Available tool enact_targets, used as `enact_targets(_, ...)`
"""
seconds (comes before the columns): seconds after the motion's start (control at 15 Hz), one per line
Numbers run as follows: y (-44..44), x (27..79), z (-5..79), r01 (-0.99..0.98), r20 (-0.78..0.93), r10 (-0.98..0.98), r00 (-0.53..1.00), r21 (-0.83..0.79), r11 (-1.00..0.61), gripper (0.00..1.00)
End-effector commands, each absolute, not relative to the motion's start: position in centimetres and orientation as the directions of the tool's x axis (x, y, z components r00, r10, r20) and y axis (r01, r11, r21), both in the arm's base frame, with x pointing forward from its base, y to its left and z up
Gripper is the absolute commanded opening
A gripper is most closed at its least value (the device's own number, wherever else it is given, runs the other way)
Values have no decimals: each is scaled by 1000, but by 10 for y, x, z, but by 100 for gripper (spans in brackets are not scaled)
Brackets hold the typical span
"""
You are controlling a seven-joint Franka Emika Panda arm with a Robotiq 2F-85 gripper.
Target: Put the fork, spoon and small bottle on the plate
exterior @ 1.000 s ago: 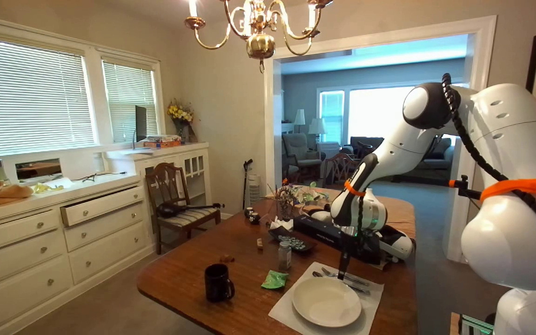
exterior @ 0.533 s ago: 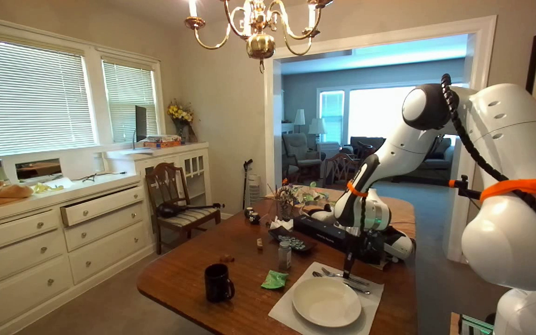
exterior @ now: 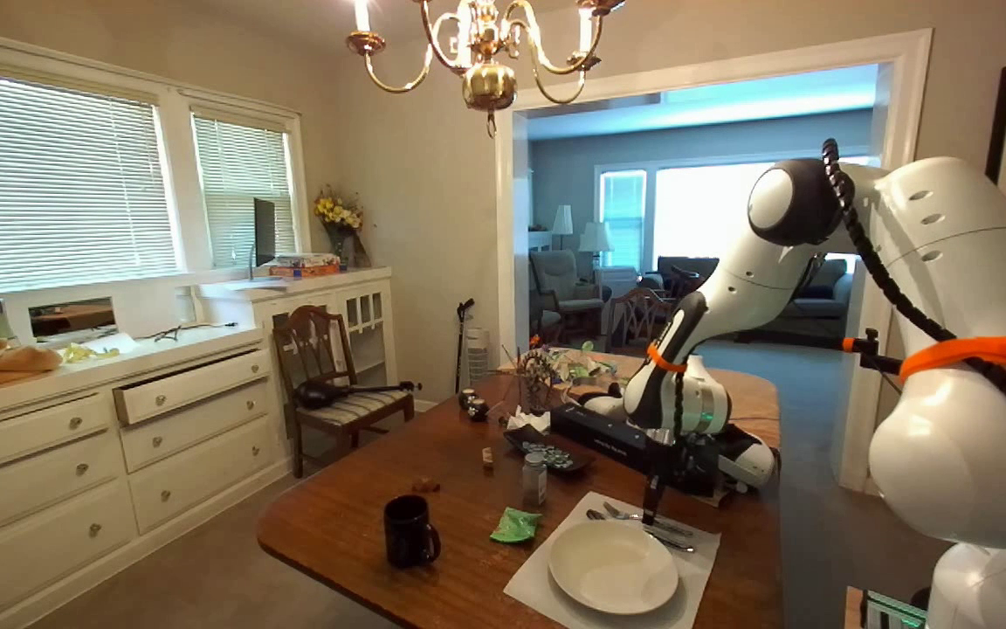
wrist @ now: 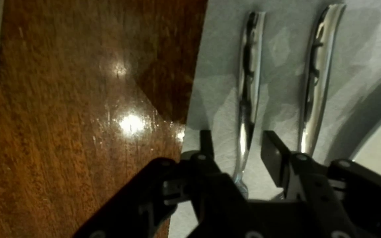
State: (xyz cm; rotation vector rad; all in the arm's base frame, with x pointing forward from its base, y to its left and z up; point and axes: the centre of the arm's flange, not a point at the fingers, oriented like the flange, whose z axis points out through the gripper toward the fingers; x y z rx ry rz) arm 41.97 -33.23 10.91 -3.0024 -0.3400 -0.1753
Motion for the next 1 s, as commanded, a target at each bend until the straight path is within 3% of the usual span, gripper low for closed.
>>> enact_targets(0.0, -322, 425, 105, 228, 117, 219, 969, -71, -971, 30)
enact_targets(0.13, -319, 428, 105, 234, 112, 225, 968, -68, -970, 23)
enact_targets(0.27, -318, 429, 105, 235, 107, 227, 968, -66, -970, 6)
enact_targets(0.47, -317, 429, 104, 236, 103, 229, 968, -62, -970, 1)
enact_targets(0.93, -298, 427, 120, 186, 40, 185, 982, -18, -982, 3)
